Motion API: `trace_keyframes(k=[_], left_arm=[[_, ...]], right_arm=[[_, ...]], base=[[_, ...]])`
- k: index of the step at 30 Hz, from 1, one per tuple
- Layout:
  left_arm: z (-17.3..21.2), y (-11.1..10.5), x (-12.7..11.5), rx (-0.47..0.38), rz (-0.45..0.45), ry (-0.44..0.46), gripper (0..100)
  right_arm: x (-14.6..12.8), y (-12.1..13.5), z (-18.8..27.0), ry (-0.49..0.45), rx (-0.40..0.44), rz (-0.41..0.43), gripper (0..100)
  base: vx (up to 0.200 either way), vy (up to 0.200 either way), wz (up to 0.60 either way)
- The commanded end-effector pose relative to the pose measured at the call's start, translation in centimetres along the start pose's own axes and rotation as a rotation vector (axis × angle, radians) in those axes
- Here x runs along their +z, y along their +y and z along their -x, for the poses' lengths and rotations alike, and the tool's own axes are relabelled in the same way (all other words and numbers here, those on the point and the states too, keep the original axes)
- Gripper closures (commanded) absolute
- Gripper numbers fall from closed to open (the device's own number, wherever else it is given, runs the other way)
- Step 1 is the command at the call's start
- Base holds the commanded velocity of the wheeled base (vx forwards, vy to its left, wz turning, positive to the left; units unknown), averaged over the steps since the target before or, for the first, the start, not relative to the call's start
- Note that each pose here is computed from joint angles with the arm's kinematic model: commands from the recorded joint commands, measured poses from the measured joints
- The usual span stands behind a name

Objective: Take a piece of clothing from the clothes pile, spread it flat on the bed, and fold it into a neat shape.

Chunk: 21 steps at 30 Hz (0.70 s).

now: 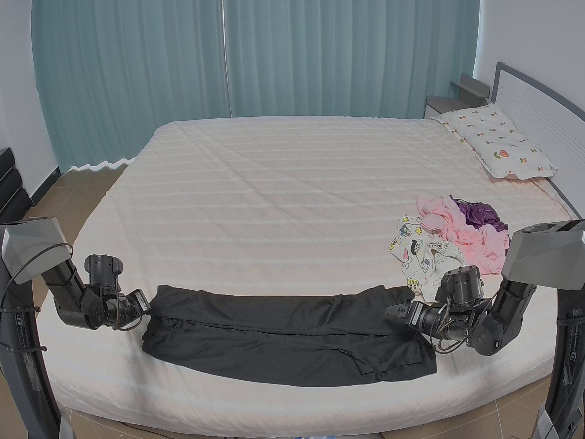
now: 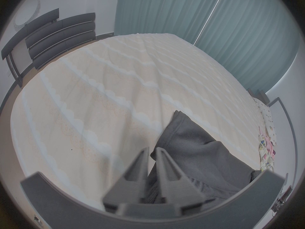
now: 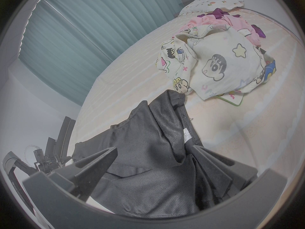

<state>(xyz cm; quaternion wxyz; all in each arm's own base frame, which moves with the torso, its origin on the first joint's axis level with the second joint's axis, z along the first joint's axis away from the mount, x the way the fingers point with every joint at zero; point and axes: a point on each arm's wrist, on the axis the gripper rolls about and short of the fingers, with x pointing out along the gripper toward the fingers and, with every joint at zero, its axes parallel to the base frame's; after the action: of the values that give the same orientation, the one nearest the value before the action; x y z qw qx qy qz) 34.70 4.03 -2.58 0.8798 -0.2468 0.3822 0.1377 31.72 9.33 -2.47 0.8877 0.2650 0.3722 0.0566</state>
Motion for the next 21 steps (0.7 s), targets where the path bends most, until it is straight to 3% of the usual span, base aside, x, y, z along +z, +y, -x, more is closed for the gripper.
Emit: trace_keyframes(k=[1,7,13,16,21], left_arm=[[0.2,0.0,-0.1,0.001,-0.007,0.005,0],[1.5,-0.9,1.0,-0.051,-0.011,-0.033,0],[1.3,-2.2,0.3,-0.164,-0.069,0.028,0],[0.5,-2.0,-0.4,-0.156,-0.146,0.048,0],[0.4,-1.7,-1.0,-0.139,-0.151,0.071,0]], right_arm=[[0.2,0.1,0.1,-0.008,0.002,-0.001,0],[1.0,0.2,1.1,-0.040,0.007,-0.006,0],[0.9,-0.6,2.3,-0.033,-0.015,-0.023,0],[0.6,-0.9,2.2,-0.041,-0.012,-0.026,0],[0.0,-1.5,1.6,-0.014,-0.029,-0.024,0]], base=[[0.000,0.000,0.00],[0.000,0.000,0.00],[0.000,0.000,0.00],[0.000,0.000,0.00],[0.000,0.000,0.00]])
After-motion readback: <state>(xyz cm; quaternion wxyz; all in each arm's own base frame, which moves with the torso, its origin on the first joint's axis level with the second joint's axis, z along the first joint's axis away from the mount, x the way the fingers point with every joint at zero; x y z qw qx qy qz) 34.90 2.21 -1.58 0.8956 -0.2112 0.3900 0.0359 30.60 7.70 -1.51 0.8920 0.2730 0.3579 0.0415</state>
